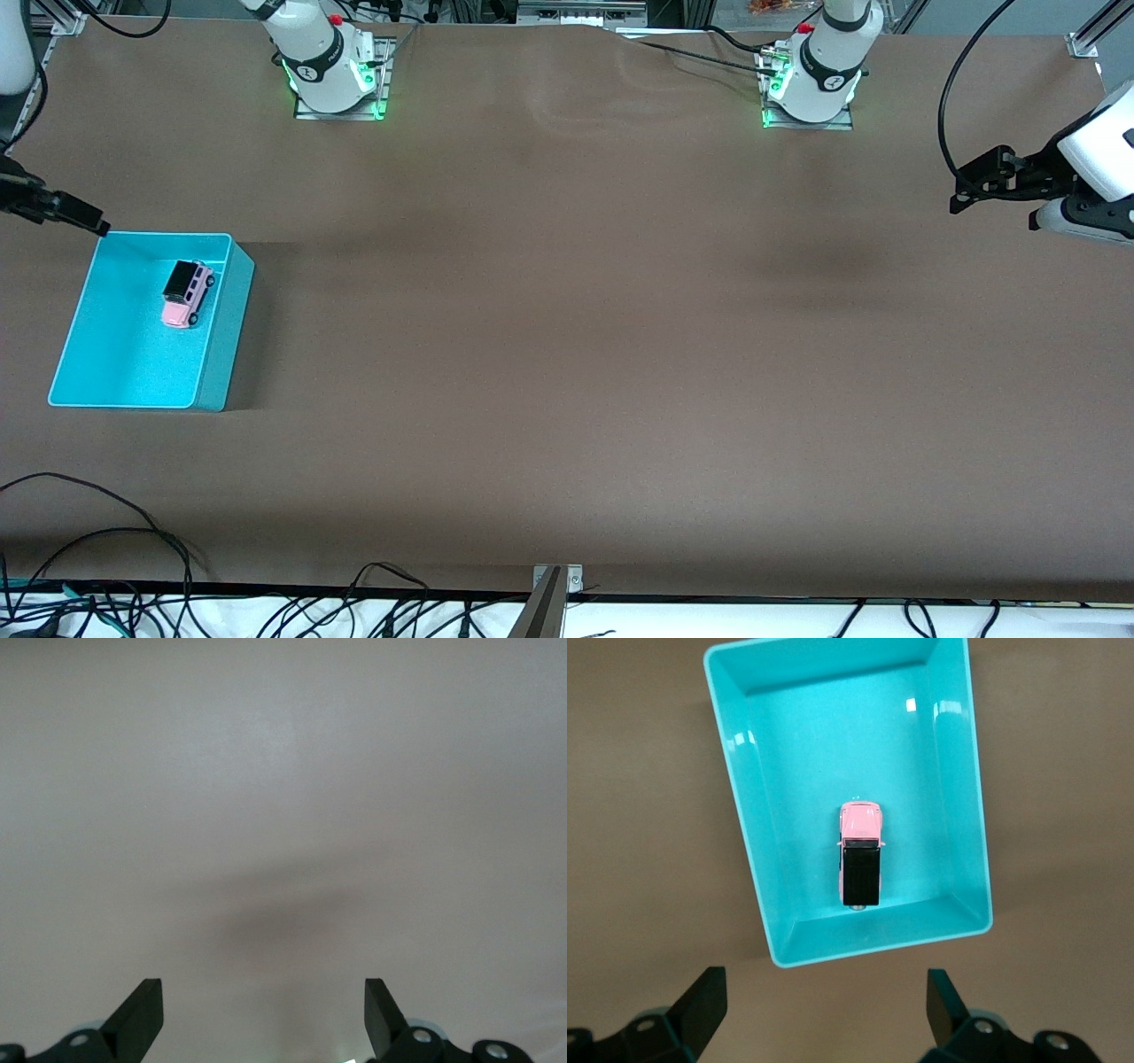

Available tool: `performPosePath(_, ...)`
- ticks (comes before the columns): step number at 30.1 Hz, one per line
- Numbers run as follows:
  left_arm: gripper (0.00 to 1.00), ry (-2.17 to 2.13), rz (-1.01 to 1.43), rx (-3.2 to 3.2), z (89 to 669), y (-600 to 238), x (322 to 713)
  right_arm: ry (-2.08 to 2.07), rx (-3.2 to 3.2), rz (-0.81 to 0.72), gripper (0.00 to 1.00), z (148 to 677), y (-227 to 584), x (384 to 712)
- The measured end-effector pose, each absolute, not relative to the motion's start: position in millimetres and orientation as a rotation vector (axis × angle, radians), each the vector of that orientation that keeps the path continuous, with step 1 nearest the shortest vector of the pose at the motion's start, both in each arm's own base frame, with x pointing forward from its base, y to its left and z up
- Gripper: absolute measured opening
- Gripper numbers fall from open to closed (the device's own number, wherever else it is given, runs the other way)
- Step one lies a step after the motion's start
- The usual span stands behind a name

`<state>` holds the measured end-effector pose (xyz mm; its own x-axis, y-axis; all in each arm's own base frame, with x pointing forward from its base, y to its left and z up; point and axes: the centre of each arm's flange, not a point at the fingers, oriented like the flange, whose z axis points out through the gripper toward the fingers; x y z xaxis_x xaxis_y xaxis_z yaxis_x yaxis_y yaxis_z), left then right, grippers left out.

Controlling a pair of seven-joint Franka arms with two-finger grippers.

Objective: Wind and store pink jeep toy

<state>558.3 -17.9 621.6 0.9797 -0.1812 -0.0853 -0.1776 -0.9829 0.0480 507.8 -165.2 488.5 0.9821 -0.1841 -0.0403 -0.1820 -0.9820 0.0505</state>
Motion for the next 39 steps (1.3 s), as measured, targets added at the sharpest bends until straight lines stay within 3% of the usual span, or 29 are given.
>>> performPosePath(6, 1.0, -0.28, -0.139, 3.086, 622, -18, 558, -0.258, 3.125, -0.118, 1.0, 535, -143, 512)
performPosePath(14, 1.0, -0.28, -0.139, 3.086, 622, -18, 558, -0.232, 3.137, -0.117, 1.0, 600, -79, 556)
performPosePath(23, 1.0, -0.28, -0.139, 3.086, 622, -18, 558, -0.247, 3.137, -0.084, 1.0, 587, -25, 575)
performPosePath(39, 1.0, -0.28, -0.139, 3.086, 622, -18, 558, -0.155, 3.142, -0.01, 1.0, 573, -21, 550)
